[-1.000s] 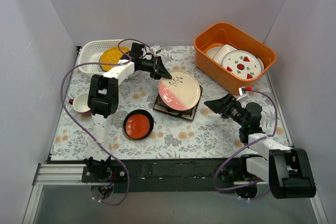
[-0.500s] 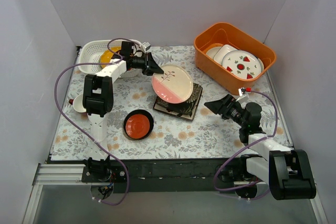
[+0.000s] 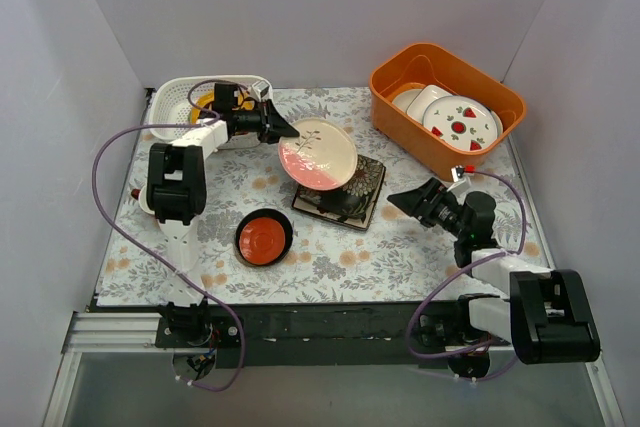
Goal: Place the plates into the plastic bin on the countertop
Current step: Place the plate in the plastic bin.
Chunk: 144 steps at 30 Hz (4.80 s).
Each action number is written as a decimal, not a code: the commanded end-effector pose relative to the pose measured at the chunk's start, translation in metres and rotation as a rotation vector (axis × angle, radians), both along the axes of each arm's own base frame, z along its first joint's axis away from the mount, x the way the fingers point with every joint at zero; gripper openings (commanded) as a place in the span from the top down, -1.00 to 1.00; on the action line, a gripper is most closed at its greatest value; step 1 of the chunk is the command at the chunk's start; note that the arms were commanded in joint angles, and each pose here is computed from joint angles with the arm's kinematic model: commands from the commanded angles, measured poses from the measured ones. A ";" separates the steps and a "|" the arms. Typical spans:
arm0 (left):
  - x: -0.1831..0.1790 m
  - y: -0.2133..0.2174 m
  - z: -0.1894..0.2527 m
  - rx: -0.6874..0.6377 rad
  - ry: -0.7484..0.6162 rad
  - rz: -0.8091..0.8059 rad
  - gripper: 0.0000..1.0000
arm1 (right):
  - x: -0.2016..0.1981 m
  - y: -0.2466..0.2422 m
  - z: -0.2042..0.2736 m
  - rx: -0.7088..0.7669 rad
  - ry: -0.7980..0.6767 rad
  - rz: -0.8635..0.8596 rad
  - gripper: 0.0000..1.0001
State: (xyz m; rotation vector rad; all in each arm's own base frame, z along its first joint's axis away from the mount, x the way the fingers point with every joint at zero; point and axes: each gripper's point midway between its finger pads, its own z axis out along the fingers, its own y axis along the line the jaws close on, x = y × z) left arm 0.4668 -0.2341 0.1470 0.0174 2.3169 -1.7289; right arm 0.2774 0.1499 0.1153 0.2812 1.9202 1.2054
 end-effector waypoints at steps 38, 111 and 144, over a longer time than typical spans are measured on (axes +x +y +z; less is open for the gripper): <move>0.052 0.257 0.092 -0.116 -0.150 0.777 1.00 | 0.017 0.001 0.019 -0.031 -0.070 0.017 -0.96; 0.141 0.313 0.010 0.132 -0.062 0.974 0.81 | 0.027 0.008 0.014 -0.007 -0.045 0.053 -0.96; 0.146 0.344 0.001 0.556 -0.078 1.045 -0.96 | 0.025 0.010 0.015 -0.022 -0.040 0.078 -0.96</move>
